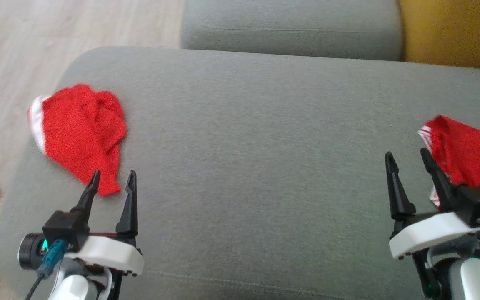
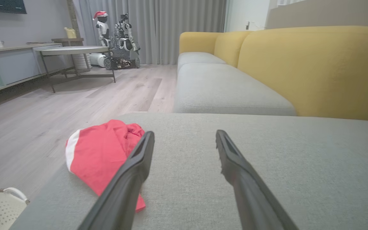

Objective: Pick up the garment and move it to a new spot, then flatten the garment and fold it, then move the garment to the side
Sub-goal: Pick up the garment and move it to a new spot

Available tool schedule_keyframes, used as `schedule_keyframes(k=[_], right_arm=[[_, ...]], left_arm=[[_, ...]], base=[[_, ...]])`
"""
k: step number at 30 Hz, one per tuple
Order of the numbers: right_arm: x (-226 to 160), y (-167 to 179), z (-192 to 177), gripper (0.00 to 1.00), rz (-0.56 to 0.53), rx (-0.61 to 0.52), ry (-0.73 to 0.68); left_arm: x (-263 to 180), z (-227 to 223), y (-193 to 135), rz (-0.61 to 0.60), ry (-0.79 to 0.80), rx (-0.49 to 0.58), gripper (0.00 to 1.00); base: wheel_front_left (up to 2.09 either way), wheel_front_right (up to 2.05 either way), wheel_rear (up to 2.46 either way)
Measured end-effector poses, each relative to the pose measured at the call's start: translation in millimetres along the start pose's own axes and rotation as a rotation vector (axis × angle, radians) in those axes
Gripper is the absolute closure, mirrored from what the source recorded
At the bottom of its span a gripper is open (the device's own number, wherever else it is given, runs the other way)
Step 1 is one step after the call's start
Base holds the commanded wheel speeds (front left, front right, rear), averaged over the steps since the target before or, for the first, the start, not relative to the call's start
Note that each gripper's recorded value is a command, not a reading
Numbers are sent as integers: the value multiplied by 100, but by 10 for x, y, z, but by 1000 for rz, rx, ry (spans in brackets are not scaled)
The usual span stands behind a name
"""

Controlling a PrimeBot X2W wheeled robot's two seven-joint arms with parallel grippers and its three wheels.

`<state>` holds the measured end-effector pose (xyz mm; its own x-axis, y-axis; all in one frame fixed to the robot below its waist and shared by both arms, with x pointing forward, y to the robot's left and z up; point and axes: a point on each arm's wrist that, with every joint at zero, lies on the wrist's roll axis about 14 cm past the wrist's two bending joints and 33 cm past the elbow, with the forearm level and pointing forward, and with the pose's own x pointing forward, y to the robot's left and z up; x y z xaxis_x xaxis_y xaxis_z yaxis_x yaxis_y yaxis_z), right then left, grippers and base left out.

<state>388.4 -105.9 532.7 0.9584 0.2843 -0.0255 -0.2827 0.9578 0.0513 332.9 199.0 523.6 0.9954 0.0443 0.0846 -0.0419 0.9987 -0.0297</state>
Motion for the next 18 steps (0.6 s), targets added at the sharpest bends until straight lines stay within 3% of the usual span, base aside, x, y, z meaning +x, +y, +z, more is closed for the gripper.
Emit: schedule_keyframes(k=[11,18], right_arm=[[218,585,26,0,179,-7,-1],[248,700,53,0,212,-10,-7]], left_arm=[[-312,75,500,169,-17,14,0],[-395,118,592,202,-35,16,0]], base=[[0,0,0],[0,0,0]])
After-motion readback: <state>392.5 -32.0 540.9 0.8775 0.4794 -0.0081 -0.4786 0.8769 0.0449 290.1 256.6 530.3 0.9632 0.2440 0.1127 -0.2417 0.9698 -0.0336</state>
